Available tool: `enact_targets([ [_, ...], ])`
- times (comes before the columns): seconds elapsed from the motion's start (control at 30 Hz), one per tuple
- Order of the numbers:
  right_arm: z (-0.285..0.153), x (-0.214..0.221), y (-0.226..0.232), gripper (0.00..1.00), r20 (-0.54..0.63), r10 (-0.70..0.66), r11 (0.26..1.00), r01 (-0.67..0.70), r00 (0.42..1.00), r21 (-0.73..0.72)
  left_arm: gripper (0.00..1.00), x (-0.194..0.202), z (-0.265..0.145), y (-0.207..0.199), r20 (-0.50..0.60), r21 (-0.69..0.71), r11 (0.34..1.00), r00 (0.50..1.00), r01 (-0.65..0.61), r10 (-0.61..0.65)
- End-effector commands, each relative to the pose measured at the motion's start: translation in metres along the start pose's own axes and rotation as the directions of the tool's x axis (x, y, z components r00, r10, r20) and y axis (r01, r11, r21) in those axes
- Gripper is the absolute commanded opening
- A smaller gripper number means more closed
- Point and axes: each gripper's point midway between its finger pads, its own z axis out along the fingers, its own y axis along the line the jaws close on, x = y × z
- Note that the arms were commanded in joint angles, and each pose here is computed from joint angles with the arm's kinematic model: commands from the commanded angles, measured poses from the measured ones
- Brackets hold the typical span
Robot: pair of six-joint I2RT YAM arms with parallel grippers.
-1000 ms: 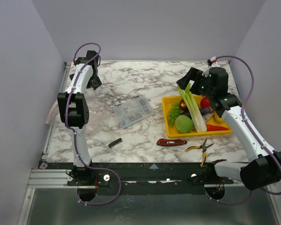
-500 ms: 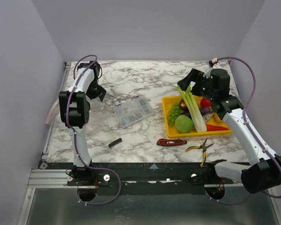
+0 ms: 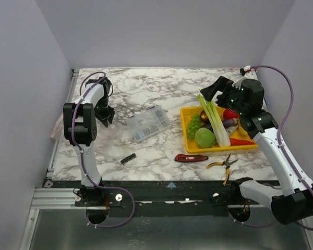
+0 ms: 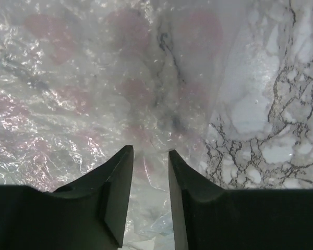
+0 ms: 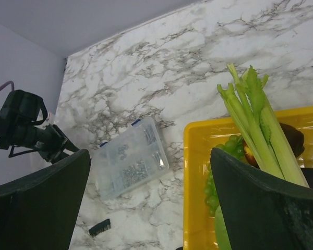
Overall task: Place the food in the zip-top bag and seal the zipper
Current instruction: Pick up the zipper food storage bag at the center of the board.
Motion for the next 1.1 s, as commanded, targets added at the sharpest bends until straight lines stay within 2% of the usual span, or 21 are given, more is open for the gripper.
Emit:
enact_targets([
  [0.0, 0.002, 0.012, 0.003, 1.00, -0.039, 0.022, 1.000, -0.023, 0.999, -0.015, 0.18, -0.011, -0.010, -0.007, 0.042, 0.090, 0.996, 0.999, 0.009, -0.013],
  [0.03, 0.006, 0.016, 0.000, 1.00, -0.059, 0.021, 1.000, -0.021, 0.998, 0.000, 0.06, -0.018, -0.006, -0.001, 0.033, 0.092, 0.995, 0.999, 0.025, -0.028],
  [0.07, 0.008, 0.018, 0.001, 1.00, -0.077, 0.016, 1.000, -0.016, 0.997, 0.005, 0.00, -0.019, -0.006, -0.002, 0.034, 0.112, 0.994, 0.999, 0.009, -0.013],
  [0.17, 0.016, 0.027, 0.002, 1.00, -0.116, 0.006, 1.000, -0.004, 0.993, 0.019, 0.00, -0.021, -0.015, 0.002, 0.080, 0.152, 0.988, 0.996, -0.042, 0.030],
  [0.27, 0.023, 0.036, 0.008, 1.00, -0.133, 0.000, 1.000, 0.002, 0.991, 0.010, 0.00, -0.028, -0.044, 0.006, 0.199, 0.230, 0.967, 0.978, -0.106, 0.060],
  [0.4, 0.033, 0.058, 0.025, 1.00, -0.192, -0.023, 1.000, 0.019, 0.981, -0.025, 0.00, -0.036, -0.093, 0.002, 0.355, 0.387, 0.892, 0.930, -0.236, 0.092],
  [0.47, 0.038, 0.067, 0.036, 1.00, -0.218, -0.044, 0.998, 0.033, 0.975, -0.053, 0.00, -0.041, -0.119, -0.002, 0.436, 0.451, 0.836, 0.894, -0.314, 0.101],
  [0.53, 0.041, 0.077, 0.048, 1.00, -0.245, -0.066, 0.994, 0.042, 0.967, -0.105, 0.00, -0.027, -0.149, -0.017, 0.522, 0.510, 0.720, 0.835, -0.471, 0.176],
  [0.67, 0.048, 0.085, 0.065, 1.00, -0.280, -0.055, 0.984, 0.003, 0.959, -0.181, 0.00, -0.007, -0.194, -0.029, 0.659, 0.519, 0.558, 0.719, -0.647, 0.220],
  [0.73, 0.052, 0.086, 0.072, 1.00, -0.294, -0.040, 0.979, -0.021, 0.955, -0.203, 0.00, 0.004, -0.211, -0.033, 0.708, 0.492, 0.502, 0.662, -0.711, 0.244],
  [0.93, 0.065, 0.070, 0.085, 1.00, -0.266, -0.003, 0.976, -0.055, 0.964, -0.211, 0.00, 0.052, -0.225, -0.036, 0.801, 0.404, 0.352, 0.512, -0.845, 0.309],
  [1.07, 0.084, 0.061, 0.089, 1.00, -0.241, 0.102, 0.977, -0.143, 0.965, -0.159, 0.00, 0.091, -0.225, -0.033, 0.835, 0.366, 0.241, 0.432, -0.899, 0.341],
])
